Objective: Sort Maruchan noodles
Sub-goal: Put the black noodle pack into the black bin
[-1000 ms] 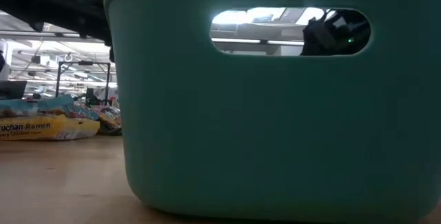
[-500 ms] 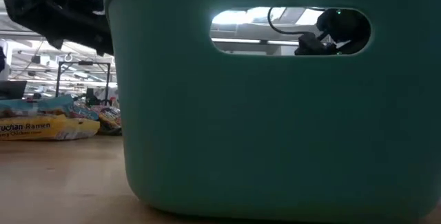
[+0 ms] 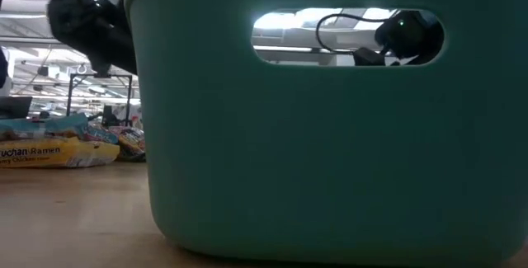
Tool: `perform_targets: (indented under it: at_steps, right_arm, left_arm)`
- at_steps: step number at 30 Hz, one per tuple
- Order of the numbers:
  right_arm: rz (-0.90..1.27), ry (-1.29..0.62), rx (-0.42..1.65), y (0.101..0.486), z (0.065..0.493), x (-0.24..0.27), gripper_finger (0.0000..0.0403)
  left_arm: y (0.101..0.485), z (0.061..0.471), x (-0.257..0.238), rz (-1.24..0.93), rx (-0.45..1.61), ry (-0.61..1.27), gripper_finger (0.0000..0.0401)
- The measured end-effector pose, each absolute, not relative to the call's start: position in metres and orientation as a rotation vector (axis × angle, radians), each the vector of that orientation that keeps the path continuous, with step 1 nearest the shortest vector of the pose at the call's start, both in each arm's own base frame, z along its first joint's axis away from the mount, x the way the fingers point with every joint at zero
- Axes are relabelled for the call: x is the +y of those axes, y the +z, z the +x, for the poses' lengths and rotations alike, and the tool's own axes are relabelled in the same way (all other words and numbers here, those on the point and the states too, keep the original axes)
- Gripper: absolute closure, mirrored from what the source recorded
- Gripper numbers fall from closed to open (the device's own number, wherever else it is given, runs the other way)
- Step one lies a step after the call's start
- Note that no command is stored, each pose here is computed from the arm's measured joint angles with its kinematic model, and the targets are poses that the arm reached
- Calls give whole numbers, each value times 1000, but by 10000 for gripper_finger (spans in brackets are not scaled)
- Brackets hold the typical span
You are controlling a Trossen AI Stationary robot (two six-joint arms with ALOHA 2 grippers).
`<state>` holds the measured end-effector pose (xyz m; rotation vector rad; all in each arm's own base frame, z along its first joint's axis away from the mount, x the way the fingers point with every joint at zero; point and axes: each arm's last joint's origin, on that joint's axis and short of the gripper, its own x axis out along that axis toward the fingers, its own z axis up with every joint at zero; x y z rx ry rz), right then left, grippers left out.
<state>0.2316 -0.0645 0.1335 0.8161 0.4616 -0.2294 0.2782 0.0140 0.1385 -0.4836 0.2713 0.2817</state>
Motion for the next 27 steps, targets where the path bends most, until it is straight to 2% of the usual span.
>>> perform_targets:
  at_steps: [10, 20, 27]
  right_arm:
    - [835, -201, 472, 128, 243, -67, 111]
    - [839, -88, 514, 129, 270, -60, 111]
    - [837, -82, 500, 134, 274, -61, 111]
  left_arm:
    - [118, 290, 25, -652, 332, 336, 195]
    - [107, 299, 26, -640, 349, 323, 195]
    - [109, 316, 25, -569, 354, 264, 195]
